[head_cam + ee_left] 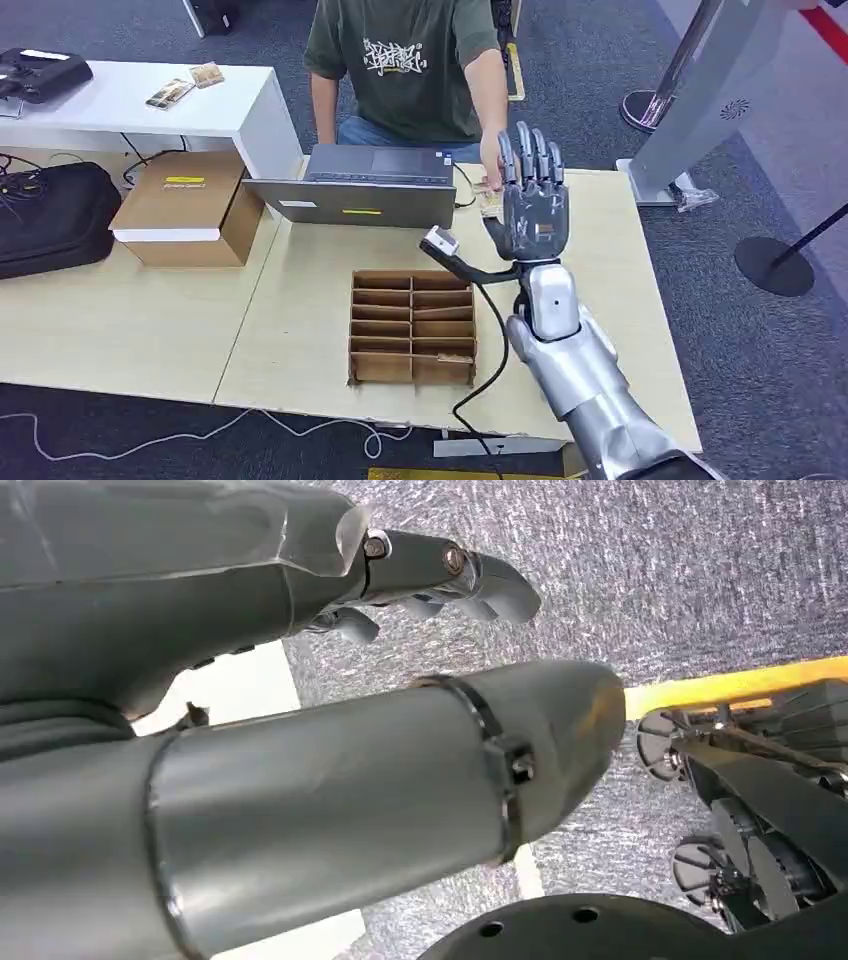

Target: Pass the card to the sensor for recognition and then transmit it.

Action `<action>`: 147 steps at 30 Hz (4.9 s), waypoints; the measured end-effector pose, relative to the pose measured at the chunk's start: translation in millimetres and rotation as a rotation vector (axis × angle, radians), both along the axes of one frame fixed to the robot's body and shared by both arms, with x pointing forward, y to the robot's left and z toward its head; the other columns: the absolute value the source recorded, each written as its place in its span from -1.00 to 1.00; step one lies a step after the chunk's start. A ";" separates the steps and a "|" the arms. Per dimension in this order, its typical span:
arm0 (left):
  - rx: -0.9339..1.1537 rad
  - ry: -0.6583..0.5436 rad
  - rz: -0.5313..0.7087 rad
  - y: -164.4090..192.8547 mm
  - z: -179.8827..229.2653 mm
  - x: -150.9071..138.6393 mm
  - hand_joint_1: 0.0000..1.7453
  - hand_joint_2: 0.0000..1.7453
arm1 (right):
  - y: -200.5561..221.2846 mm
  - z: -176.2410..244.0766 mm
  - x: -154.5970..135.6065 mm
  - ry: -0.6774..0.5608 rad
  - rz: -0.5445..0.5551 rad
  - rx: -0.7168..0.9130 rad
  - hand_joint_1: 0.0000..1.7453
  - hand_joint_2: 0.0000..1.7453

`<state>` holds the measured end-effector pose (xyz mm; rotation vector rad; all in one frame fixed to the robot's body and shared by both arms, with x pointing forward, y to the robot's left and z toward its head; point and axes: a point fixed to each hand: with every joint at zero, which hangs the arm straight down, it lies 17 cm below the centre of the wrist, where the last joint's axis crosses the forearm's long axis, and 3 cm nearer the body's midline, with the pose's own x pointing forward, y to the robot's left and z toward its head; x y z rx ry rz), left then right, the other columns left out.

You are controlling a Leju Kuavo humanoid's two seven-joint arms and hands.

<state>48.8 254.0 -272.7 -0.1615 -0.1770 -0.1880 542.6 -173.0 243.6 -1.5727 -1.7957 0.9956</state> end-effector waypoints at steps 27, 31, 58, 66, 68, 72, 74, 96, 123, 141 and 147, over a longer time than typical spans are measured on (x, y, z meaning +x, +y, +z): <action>-0.009 0.006 0.020 0.9 0.4 -0.9 -1.00 -1.00 | 12.5 -0.4 0.4 0.000 0.031 -0.029 1.00 1.00; -0.008 0.006 0.019 1.7 0.4 -0.9 -1.00 -1.00 | 12.1 -0.1 0.6 0.000 0.029 -0.027 1.00 1.00; -0.010 0.010 0.055 4.6 0.3 -1.4 -1.00 -1.00 | -11.2 -13.7 12.1 0.196 0.137 0.475 1.00 1.00; -0.005 0.026 0.042 5.5 -0.4 -5.8 -1.00 -1.00 | -27.9 -22.9 2.9 0.403 0.385 1.176 1.00 1.00; -0.001 0.029 0.028 7.2 -0.6 -7.0 -1.00 -1.00 | -34.1 -23.1 -1.1 0.428 0.445 1.310 1.00 1.00; 0.005 0.032 0.009 9.6 -0.9 -8.6 -1.00 -1.00 | -61.9 -26.5 -7.6 0.416 0.460 1.458 1.00 1.00; 0.009 0.032 0.005 11.2 -1.0 -8.9 -1.00 -1.00 | -78.1 -31.1 -9.8 0.410 0.450 1.509 1.00 1.00; 0.016 0.030 0.026 14.0 -1.4 -7.4 -1.00 -1.00 | -147.2 -82.0 4.3 0.493 0.278 1.500 1.00 1.00; 0.014 0.025 0.052 1.6 -1.9 -5.5 -1.00 -1.00 | -178.4 -160.5 -114.6 0.520 0.076 1.509 1.00 1.00; 0.009 0.023 0.051 -4.9 -1.7 -4.8 -1.00 -1.00 | -150.1 -180.3 -162.8 0.631 0.018 1.476 1.00 1.00; 0.003 0.024 0.069 -5.6 -1.4 -4.0 -1.00 -1.00 | -147.5 -192.6 -175.2 0.679 -0.005 1.442 1.00 1.00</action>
